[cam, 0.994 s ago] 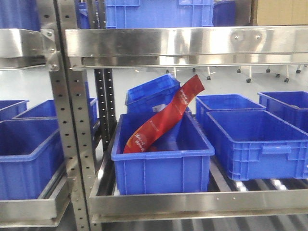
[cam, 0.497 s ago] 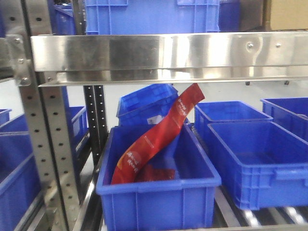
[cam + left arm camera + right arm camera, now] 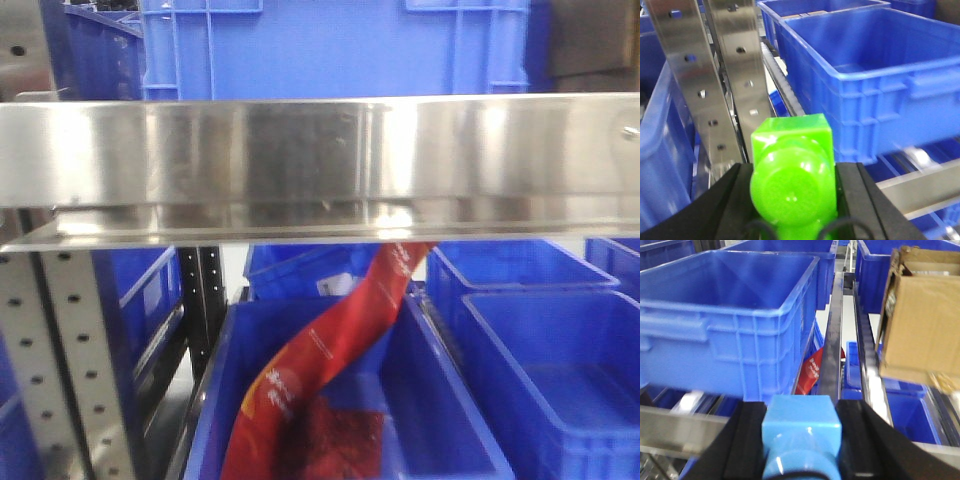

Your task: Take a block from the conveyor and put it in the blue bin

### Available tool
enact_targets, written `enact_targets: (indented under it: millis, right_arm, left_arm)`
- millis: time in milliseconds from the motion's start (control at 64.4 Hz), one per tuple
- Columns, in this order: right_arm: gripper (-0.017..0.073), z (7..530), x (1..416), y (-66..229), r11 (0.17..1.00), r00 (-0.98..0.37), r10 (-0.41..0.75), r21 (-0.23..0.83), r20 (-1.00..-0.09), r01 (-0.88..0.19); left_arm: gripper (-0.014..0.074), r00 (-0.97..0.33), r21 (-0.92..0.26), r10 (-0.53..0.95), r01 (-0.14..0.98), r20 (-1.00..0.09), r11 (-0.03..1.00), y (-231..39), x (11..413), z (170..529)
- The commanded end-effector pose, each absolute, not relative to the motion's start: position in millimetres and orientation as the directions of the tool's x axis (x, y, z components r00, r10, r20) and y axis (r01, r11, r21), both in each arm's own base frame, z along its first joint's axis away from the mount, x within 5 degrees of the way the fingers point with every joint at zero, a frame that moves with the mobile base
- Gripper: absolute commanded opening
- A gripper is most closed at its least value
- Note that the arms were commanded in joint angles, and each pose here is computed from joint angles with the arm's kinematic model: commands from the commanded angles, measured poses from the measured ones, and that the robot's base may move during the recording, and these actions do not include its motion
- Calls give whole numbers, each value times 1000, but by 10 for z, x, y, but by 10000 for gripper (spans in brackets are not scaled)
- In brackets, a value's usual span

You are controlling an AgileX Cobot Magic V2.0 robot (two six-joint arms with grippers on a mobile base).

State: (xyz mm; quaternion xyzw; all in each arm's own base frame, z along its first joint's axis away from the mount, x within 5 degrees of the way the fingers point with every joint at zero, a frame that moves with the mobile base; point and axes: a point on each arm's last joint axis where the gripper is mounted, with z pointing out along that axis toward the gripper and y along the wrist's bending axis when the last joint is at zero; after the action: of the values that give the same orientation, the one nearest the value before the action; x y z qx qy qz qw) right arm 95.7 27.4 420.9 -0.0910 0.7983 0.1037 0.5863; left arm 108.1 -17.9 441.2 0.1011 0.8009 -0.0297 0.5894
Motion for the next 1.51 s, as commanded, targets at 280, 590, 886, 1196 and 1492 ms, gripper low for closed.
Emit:
enact_targets:
  millis: [280,590,886,1196,1492]
  right_arm:
    - [-153,4242,947,261,964,-272,-30,44,-962,-261]
    - [-153,4242,947,261,964,-272,-30,44,-962,-261]
    - [-153,4242,947,261,964,-272,-30,44,-962,-261]
    - [-153,4242,947,261,964,-272,-30,44,-962,-261]
    - [-153,4242,947,261,964,-272,-30,44,-962,-261]
  left_arm:
    - [-111,-263,67,121,204,-957,977,-189,1071,4448]
    - [-111,-263,67,121,204,-957,977,-189,1071,4448]
    - [-111,-263,67,121,204,-957,977,-189,1071,4448]
    - [-111,-263,67,121,204,-957,977,-189,1071,4448]
    - [-111,-263,67,121,204,-957,977,-189,1071,4448]
